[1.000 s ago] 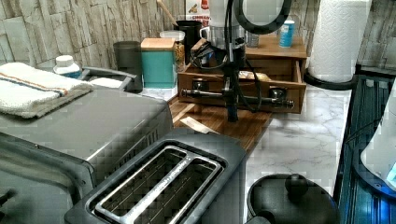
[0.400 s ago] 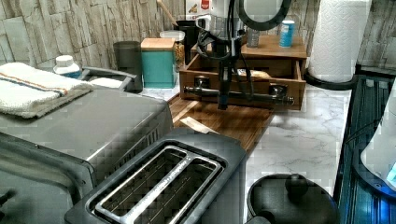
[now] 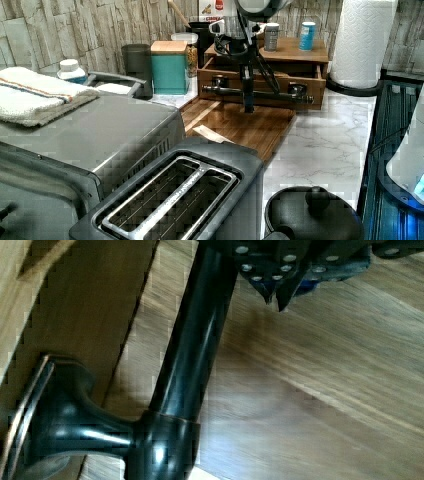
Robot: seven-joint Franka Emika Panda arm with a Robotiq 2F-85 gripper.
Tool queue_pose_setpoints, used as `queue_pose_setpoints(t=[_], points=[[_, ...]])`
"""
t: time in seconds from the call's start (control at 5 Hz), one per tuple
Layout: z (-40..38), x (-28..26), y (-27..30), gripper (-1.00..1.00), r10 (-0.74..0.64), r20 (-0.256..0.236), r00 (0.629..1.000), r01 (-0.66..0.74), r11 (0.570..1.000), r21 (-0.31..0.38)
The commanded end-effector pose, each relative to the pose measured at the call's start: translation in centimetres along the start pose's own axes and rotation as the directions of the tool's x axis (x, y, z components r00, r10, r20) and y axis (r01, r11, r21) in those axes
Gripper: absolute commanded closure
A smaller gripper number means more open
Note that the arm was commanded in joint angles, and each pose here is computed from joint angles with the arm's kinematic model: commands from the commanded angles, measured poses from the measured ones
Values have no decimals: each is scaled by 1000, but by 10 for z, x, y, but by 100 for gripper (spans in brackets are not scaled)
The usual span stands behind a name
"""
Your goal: Close the drawer.
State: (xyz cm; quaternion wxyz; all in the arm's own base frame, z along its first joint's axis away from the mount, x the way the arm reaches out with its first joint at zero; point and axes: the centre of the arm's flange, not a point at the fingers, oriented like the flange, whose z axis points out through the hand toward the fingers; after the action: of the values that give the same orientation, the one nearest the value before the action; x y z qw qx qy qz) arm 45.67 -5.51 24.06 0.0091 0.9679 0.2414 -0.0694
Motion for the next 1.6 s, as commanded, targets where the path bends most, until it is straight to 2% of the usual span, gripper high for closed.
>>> queue_pose_setpoints(t=[0.2,0.4,0.6,1.6], points=[[-73,-89,240,100,220,-108,970,-228,971,-67],[-70,-102,278,100,221,-101,970,-228,971,-69],[-75,-111,275,100,283,-104,953,-291,955,-66],[-75,-111,275,100,283,-104,953,-291,955,-66]])
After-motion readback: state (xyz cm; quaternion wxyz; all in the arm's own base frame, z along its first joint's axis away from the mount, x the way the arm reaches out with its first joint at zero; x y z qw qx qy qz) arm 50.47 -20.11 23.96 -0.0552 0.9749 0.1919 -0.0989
